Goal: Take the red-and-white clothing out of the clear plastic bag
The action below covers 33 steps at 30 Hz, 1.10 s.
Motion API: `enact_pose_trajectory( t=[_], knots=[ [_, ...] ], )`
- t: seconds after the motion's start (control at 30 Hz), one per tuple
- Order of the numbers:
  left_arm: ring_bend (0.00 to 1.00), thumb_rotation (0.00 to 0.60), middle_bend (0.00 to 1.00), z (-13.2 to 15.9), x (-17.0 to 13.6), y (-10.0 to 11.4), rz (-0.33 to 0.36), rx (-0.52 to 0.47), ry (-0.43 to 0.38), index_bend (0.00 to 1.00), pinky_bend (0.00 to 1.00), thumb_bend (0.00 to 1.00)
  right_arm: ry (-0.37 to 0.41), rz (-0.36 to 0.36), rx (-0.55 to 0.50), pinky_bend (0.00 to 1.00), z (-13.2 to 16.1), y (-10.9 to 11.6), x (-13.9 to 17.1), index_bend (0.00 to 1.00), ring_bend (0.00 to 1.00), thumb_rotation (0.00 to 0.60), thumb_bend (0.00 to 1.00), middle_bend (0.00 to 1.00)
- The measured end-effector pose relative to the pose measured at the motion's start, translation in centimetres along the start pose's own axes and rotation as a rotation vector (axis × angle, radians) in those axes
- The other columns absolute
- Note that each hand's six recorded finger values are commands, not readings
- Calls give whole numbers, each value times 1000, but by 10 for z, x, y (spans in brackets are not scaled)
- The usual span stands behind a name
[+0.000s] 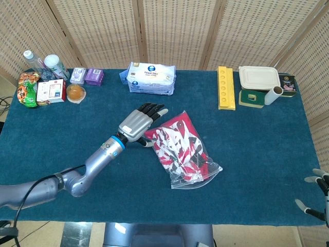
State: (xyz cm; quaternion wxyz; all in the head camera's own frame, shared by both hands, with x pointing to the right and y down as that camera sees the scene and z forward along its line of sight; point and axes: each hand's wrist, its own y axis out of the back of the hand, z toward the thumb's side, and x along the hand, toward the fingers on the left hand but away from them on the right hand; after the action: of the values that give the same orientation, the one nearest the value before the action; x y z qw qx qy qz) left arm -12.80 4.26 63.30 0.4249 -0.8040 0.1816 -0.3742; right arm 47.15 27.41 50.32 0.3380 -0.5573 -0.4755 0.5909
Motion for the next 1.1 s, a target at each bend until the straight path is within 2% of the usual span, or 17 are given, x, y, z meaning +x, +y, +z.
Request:
enact_pose_trajectory(
  t=[0.1, 0.23, 0.33, 0.5, 0.7, 0.9, 1.1],
  knots=[
    [0, 600, 0, 11, -19, 11, -44, 34, -84, 0, 49, 0, 5, 0, -4, 244, 1, 0, 0, 367, 257, 543, 79, 240],
    [0, 600, 0, 29, -31, 3, -131, 114, -196, 0, 49, 0, 4, -8, -4, 244, 0, 1, 2, 367, 257, 543, 78, 240],
    [0, 600, 0, 38, -29, -4, -172, 156, -244, 0, 49, 0, -3, -15, -3, 244, -2, 3, 3, 366, 257, 544, 78, 240],
    [0, 600, 0, 51, -10, -16, -180, 273, -307, 0, 32, 0, -24, -24, -4, 244, -7, 6, 6, 364, 256, 542, 78, 240],
    [0, 600, 0, 66, 16, -32, -164, 391, -355, 0, 22, 0, -40, -32, -8, 243, -12, 8, 8, 364, 256, 544, 79, 240],
    [0, 600, 0, 80, 40, -43, -152, 467, -377, 0, 16, 0, -56, -35, -12, 243, -18, 9, 9, 365, 256, 539, 79, 239],
    [0, 600, 0, 91, 61, -60, -199, 502, -374, 0, 16, 0, -69, -38, -17, 243, -23, 9, 10, 364, 256, 544, 78, 239]
  ],
)
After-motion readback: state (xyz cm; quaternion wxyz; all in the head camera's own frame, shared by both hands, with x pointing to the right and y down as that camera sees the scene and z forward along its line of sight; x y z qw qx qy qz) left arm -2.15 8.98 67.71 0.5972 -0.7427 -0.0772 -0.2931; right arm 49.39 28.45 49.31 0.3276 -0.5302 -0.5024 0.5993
